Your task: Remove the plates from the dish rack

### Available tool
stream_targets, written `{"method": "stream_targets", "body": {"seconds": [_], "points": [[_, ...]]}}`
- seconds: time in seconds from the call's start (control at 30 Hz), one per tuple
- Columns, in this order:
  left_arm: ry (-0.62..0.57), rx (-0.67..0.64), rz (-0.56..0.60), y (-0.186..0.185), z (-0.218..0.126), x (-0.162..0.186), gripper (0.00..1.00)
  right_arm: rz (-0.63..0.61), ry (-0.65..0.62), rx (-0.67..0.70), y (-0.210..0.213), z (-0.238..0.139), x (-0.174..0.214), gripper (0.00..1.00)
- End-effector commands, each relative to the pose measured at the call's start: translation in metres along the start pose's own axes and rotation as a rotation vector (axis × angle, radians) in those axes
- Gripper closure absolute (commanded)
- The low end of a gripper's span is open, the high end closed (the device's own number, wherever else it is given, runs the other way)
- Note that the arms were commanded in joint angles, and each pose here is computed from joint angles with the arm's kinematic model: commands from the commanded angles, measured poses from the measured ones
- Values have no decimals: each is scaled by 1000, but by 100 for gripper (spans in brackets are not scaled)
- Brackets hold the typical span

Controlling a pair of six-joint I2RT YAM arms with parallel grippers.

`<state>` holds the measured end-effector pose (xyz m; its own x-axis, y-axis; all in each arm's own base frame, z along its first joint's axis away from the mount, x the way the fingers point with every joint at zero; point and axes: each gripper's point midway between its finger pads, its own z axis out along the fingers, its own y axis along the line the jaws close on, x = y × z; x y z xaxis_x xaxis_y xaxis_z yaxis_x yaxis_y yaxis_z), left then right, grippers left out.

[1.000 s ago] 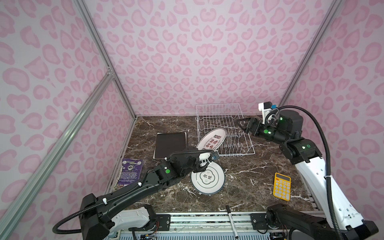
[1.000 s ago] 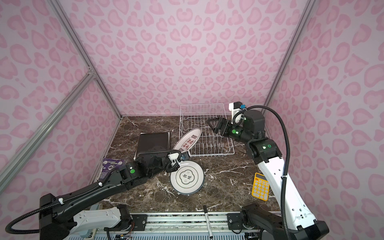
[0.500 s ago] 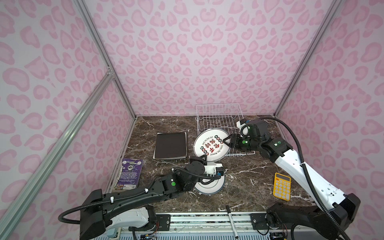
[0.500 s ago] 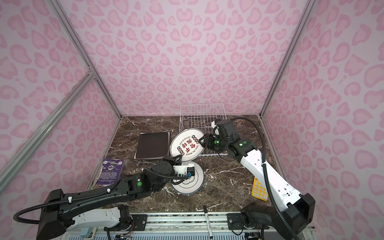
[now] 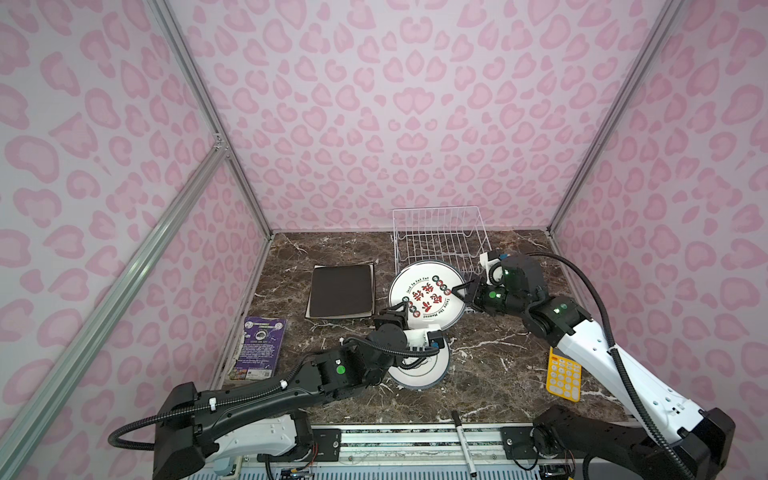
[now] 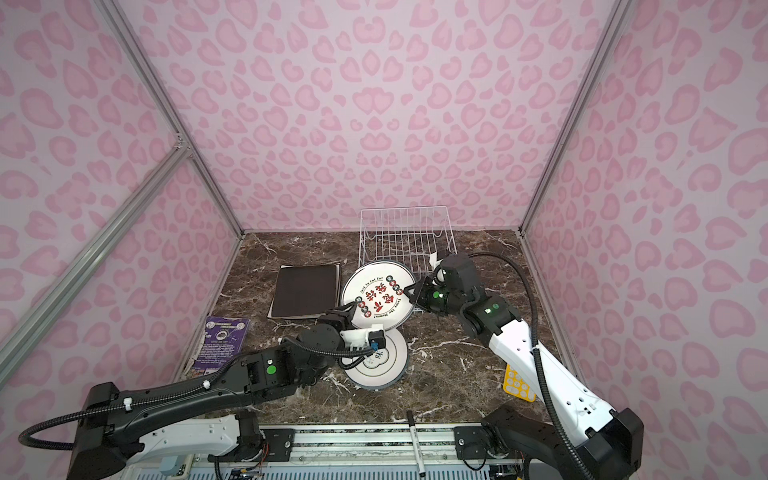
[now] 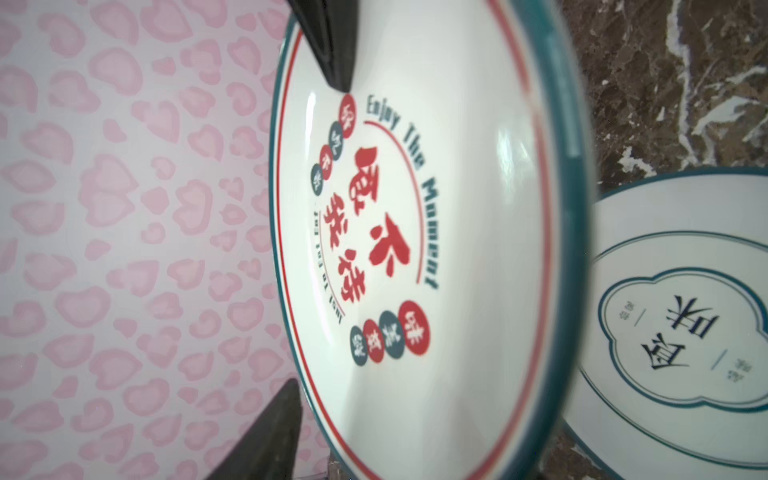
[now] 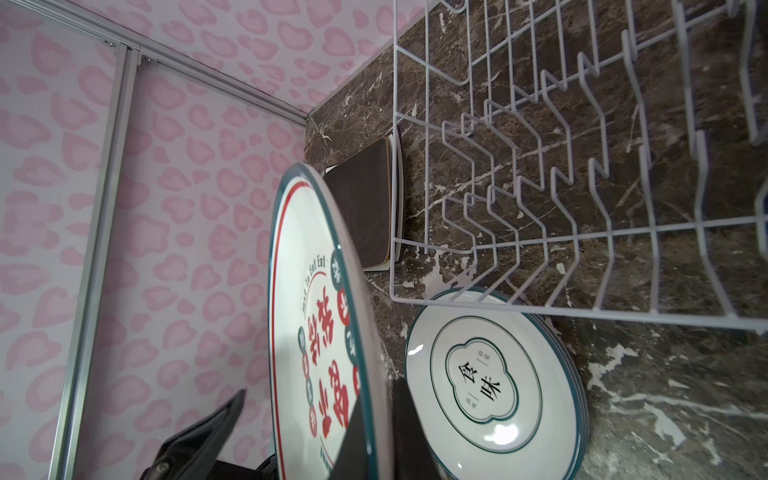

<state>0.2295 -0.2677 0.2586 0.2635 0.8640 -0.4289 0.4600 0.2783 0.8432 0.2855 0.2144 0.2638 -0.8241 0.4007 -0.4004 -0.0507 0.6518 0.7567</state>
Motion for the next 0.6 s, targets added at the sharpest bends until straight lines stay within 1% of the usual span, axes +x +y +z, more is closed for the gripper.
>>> {"method": "stream_targets", "body": {"seconds": [0.0,0.03,0.13,0.2,0.27,0.3,0.4,0.47,0.5,0.57], "points": [[-30,16,-333,15,-22,3,4,-16,-102,-33,5,-5,-18,100],[-62,30,-442,17,-32,7,2,-22,-110,-43,5,-6,-19,100],[-186,55,-812,31,-58,20,3,-47,-106,-68,5,-5,-18,100],[-251,56,-1024,38,-67,33,3,-61,-101,-96,7,-3,-16,100],[-273,74,-1220,37,-68,45,4,-71,-98,-153,14,-2,-13,100],[-263,81,-1297,37,-66,51,4,-76,-98,-176,16,-1,-12,100],[-220,173,-1527,26,-52,59,5,-102,-97,-231,21,1,-9,100],[-215,264,-1647,19,-40,56,5,-118,-99,-257,22,2,-7,100],[-223,304,-1689,17,-35,53,4,-128,-96,-267,23,3,-6,100],[-233,390,-1788,17,-25,49,2,-141,-86,-275,22,5,-3,100]]}}
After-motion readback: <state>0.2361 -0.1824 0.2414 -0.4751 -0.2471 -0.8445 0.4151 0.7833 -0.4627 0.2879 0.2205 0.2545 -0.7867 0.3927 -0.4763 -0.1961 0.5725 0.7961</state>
